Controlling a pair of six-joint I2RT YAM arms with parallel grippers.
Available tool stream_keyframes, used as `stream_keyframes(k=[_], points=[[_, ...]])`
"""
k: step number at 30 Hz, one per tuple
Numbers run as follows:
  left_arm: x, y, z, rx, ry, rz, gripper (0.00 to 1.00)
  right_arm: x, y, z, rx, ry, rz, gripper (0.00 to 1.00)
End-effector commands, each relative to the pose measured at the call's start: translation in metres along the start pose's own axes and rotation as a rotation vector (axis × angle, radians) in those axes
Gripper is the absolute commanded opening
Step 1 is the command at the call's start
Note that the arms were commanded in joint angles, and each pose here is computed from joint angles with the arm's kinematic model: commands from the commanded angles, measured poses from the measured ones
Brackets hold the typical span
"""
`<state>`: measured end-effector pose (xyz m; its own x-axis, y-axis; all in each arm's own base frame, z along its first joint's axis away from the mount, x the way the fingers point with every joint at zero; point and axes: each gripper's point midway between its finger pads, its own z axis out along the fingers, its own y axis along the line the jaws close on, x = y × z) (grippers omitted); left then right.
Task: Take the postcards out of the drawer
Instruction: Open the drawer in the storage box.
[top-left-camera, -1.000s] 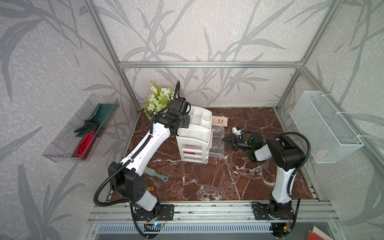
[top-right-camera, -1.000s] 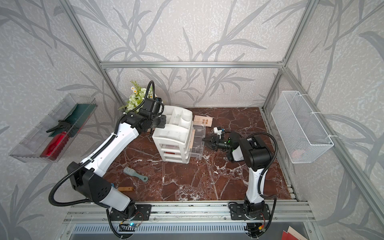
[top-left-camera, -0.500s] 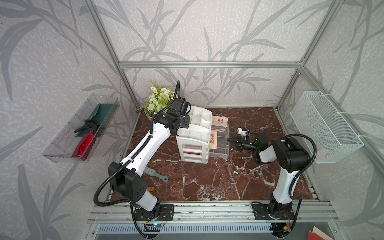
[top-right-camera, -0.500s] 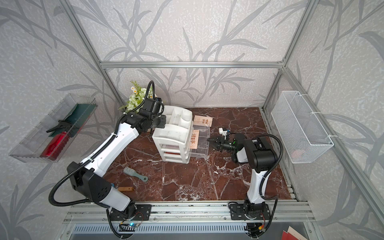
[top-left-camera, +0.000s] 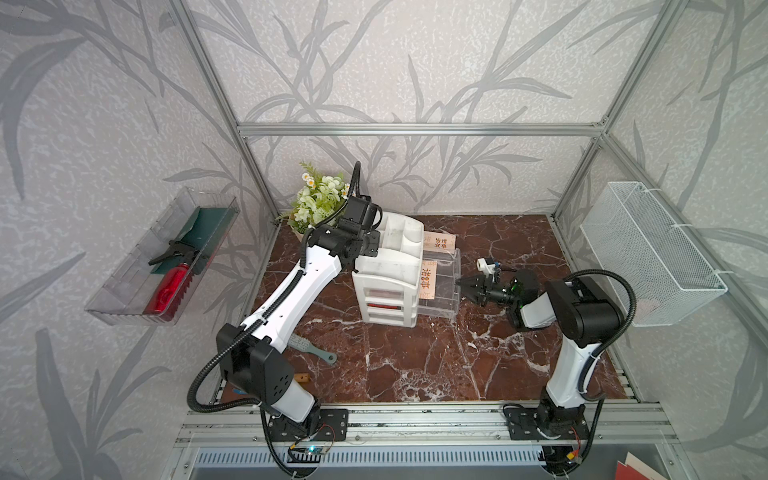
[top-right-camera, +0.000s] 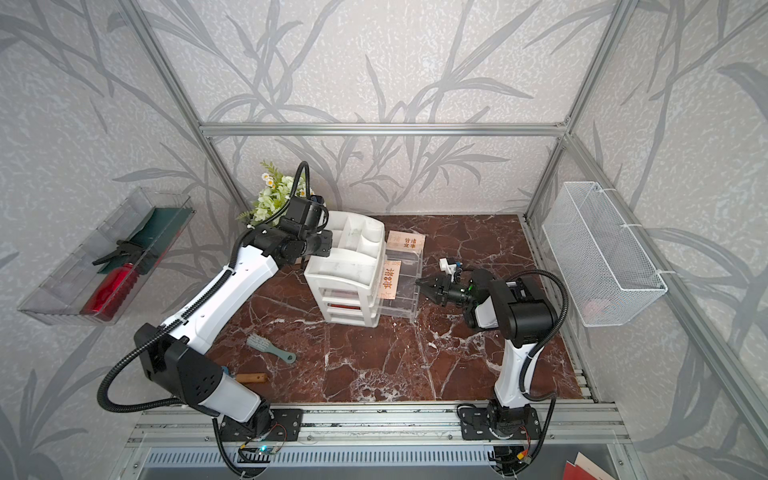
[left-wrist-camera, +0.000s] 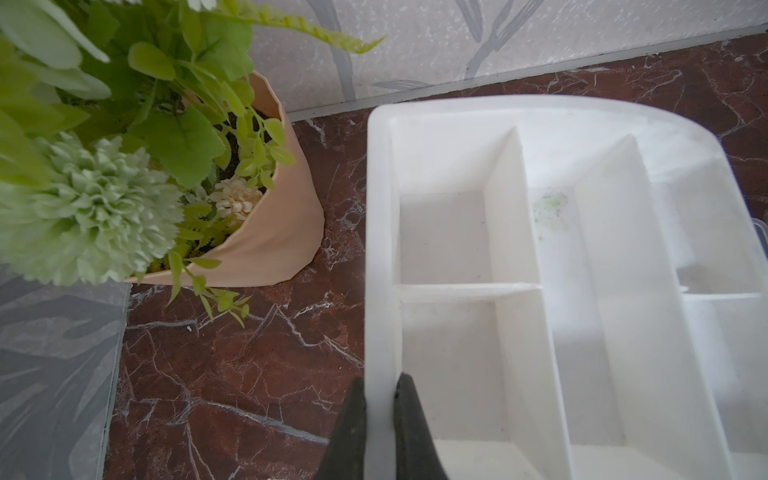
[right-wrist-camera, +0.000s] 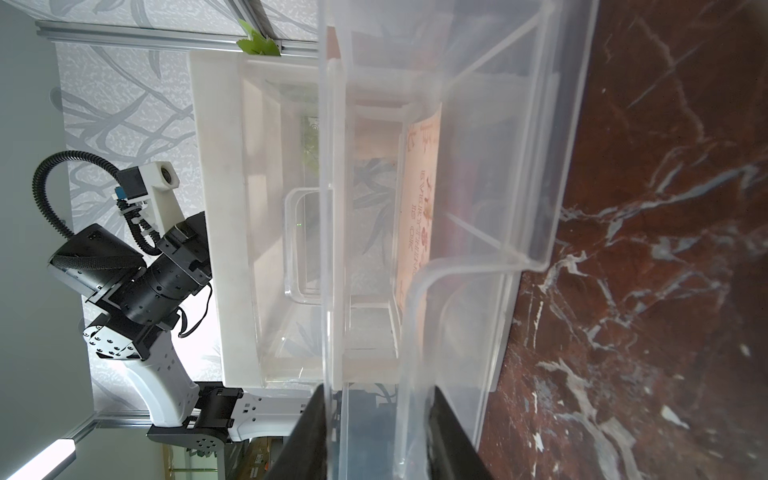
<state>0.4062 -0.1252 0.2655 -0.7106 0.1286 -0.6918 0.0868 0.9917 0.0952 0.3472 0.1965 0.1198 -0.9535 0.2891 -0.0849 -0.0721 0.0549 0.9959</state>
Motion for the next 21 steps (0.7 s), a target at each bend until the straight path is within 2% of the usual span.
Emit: stream_keyframes(k=[1, 13, 21], points=[[0.059, 0.033, 0.021, -0.178, 0.219, 0.065, 0.00, 0.000, 0.015, -0.005, -0.024, -0.003, -0.081, 0.36], [0.058, 0.033, 0.016, -0.166, 0.199, 0.037, 0.00, -0.008, -0.002, -0.007, 0.004, -0.043, -0.070, 0.48], [0.061, 0.035, 0.015, -0.173, 0.197, 0.033, 0.00, -0.013, -0.012, -0.014, 0.193, -0.087, -0.129, 0.50]])
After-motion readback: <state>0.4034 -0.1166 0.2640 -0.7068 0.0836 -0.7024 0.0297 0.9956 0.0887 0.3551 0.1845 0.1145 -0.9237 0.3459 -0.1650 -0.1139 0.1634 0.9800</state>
